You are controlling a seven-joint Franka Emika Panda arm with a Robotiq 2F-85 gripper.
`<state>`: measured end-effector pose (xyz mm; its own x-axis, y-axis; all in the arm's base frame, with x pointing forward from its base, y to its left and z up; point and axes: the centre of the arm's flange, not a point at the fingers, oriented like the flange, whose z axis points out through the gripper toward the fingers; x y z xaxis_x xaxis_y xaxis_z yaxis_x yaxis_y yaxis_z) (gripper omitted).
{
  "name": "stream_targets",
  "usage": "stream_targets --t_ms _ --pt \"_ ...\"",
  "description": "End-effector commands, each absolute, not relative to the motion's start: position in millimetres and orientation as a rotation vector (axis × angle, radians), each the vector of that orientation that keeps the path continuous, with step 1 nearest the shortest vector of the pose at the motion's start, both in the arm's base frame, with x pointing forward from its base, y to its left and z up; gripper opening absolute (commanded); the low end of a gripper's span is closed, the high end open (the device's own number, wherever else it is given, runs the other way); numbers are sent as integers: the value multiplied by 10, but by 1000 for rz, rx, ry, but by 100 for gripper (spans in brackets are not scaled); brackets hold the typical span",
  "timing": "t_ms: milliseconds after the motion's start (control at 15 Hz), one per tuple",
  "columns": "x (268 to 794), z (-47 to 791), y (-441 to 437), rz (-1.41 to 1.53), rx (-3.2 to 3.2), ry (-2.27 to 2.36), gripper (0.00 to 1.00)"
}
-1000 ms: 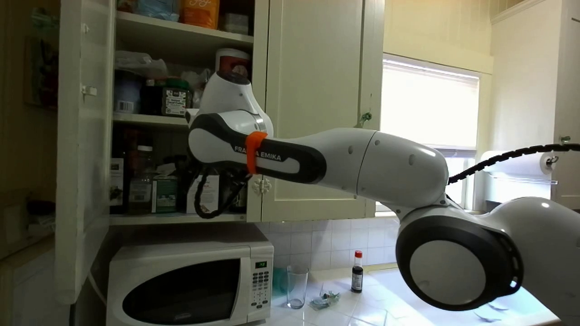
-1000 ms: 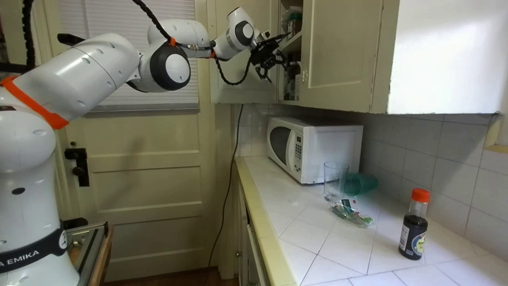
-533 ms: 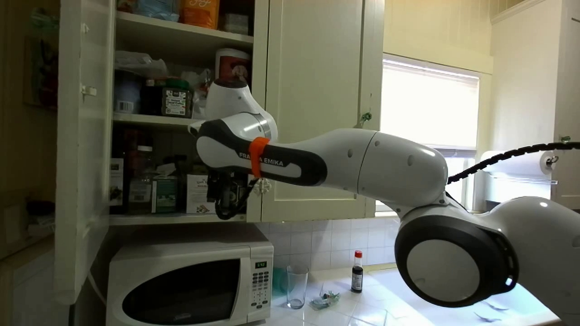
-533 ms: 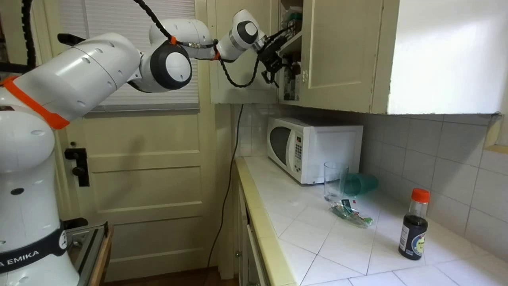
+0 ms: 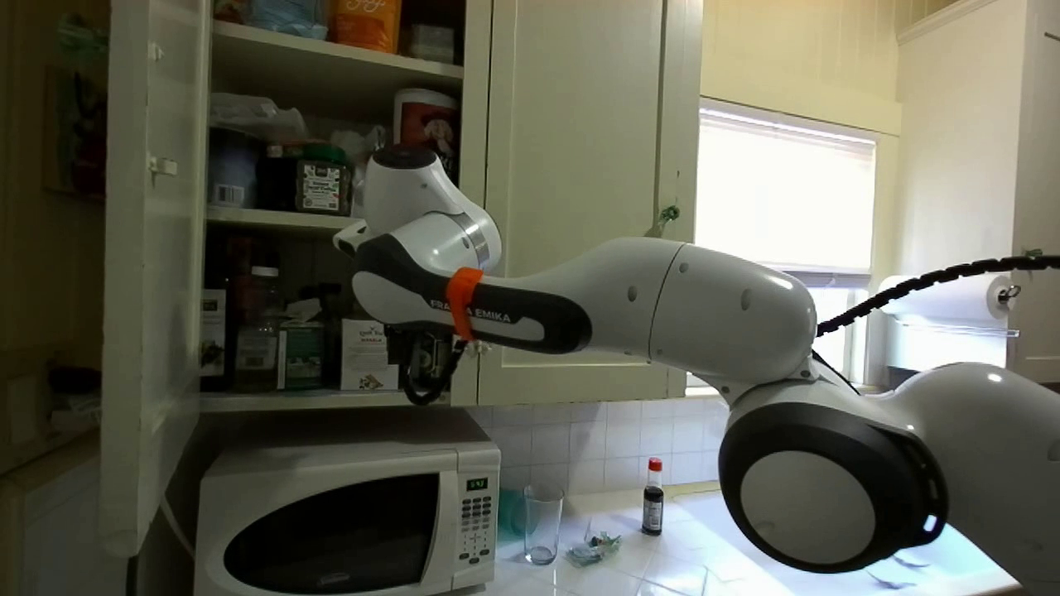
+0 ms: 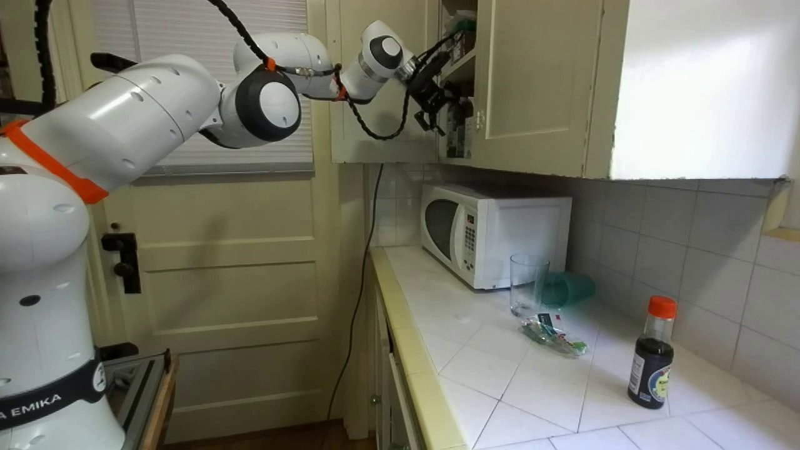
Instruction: Close the right cabinet door then remove the white box from the left cabinet and place it on the counter.
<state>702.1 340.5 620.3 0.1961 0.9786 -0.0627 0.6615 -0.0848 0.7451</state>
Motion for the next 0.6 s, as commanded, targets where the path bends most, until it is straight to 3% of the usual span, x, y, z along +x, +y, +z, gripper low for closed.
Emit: stream_targets --t_ms 0,533 --pt "7120 6224 3399 660 1748 1496 100" --pt "7329 6075 3487 731 1690 1515 100"
